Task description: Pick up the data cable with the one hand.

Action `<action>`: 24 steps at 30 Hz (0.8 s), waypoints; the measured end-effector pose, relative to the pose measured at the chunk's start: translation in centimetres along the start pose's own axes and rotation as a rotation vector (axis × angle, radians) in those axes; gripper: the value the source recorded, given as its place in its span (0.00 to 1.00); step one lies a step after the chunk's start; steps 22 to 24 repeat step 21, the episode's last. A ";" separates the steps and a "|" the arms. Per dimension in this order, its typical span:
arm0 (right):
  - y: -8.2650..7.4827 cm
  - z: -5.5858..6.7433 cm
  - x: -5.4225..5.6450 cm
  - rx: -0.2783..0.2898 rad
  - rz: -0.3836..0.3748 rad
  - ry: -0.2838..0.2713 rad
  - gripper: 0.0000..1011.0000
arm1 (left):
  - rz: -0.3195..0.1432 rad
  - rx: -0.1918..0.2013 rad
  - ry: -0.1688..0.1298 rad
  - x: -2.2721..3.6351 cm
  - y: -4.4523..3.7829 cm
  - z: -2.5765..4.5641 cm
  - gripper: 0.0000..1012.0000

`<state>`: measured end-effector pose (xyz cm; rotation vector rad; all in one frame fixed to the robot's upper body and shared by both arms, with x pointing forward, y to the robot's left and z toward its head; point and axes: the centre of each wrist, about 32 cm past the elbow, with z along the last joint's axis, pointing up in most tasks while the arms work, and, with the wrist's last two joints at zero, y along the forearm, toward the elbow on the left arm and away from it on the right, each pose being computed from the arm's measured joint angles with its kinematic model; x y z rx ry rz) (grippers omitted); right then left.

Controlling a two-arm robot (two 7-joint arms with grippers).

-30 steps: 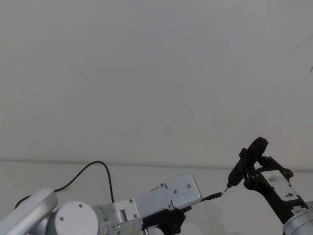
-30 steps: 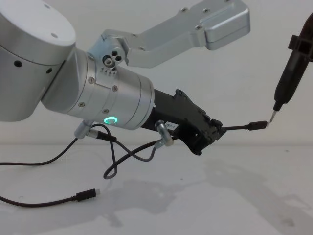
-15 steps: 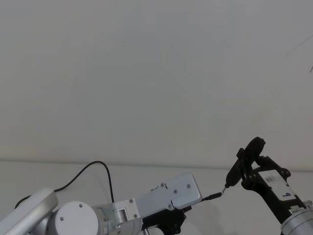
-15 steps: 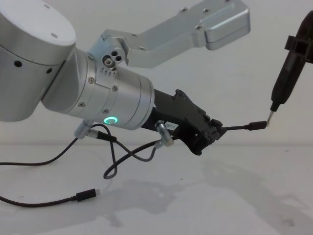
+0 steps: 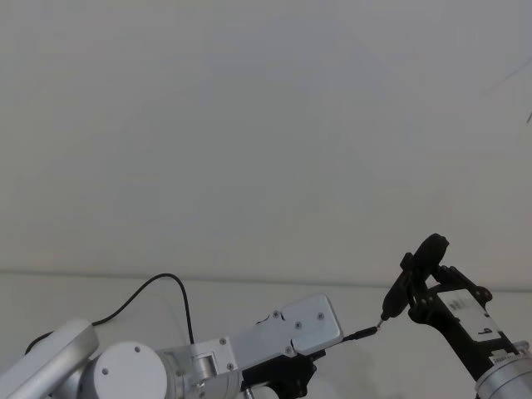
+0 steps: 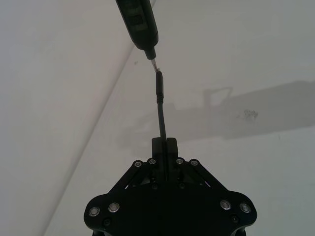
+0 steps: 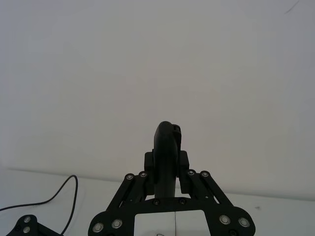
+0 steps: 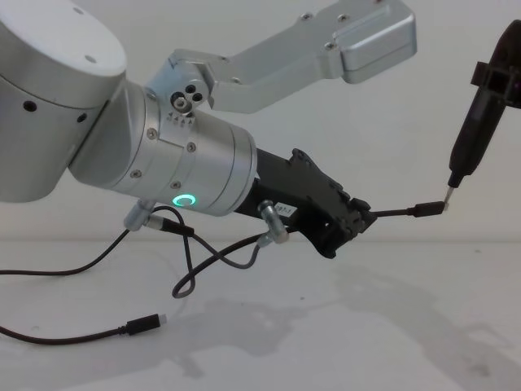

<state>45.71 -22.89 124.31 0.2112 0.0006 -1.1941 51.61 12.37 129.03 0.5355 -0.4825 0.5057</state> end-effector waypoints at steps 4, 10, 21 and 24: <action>0.0 0.0 0.0 -0.001 0.000 0.000 0.27 | 0.000 0.000 0.000 0.00 0.00 0.00 0.05; 0.0 0.0 0.0 -0.001 0.000 0.000 0.27 | 0.000 0.000 0.000 0.00 0.00 0.00 0.05; 0.0 0.0 -0.1 -0.001 0.000 -0.001 0.27 | 0.000 0.000 0.000 0.00 0.00 0.00 0.05; 0.0 0.0 -0.1 -0.001 0.000 -0.001 0.27 | 0.000 0.000 0.000 0.00 0.00 0.00 0.05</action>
